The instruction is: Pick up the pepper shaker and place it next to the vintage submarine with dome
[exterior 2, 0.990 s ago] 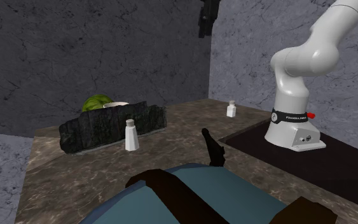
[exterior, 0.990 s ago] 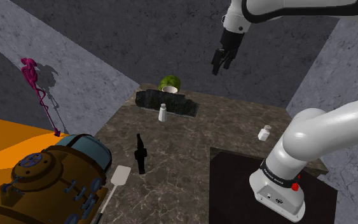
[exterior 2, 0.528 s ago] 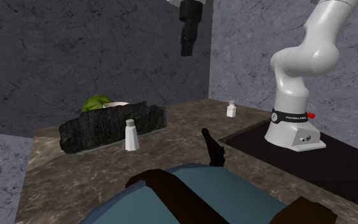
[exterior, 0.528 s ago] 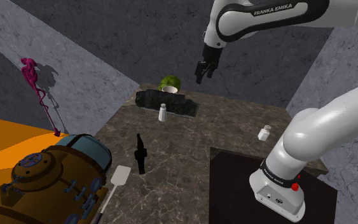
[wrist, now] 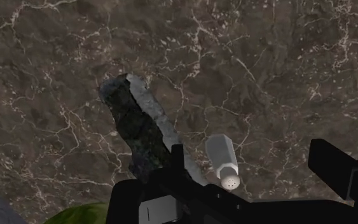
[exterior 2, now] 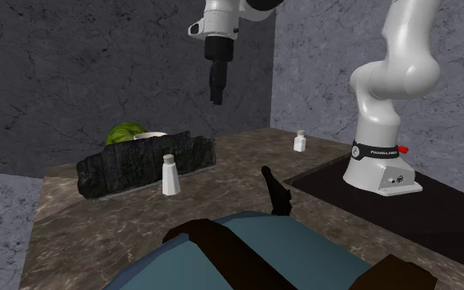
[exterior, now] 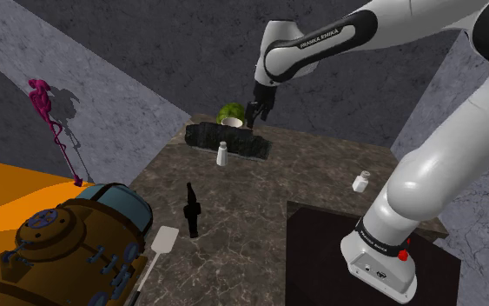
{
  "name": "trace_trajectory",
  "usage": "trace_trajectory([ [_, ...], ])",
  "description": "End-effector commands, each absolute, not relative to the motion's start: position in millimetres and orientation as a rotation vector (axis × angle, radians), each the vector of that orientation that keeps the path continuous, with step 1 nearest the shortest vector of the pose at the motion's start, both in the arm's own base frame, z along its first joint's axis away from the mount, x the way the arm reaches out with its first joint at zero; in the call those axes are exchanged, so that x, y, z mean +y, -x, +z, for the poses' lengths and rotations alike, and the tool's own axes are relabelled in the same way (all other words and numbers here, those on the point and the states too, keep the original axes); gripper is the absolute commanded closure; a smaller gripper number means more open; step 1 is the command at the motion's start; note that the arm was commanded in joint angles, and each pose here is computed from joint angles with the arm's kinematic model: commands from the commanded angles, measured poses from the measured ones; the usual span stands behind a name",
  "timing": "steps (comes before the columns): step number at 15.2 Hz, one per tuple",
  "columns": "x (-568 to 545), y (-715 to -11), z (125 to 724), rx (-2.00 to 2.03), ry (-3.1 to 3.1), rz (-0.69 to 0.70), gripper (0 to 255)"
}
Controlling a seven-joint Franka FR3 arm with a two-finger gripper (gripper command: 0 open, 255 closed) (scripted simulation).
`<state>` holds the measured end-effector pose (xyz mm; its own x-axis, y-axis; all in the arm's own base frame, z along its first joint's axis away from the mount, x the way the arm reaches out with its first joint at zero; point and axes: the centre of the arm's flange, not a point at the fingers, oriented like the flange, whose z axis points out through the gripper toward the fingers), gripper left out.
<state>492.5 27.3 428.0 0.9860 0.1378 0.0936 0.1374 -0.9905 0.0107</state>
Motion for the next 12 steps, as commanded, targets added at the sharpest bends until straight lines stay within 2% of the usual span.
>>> trace_trajectory([
  [1,30,-511,412,0.235,-3.133,0.147,0],
  [12,55,-610,308,0.336,-3.167,0.131,0],
])
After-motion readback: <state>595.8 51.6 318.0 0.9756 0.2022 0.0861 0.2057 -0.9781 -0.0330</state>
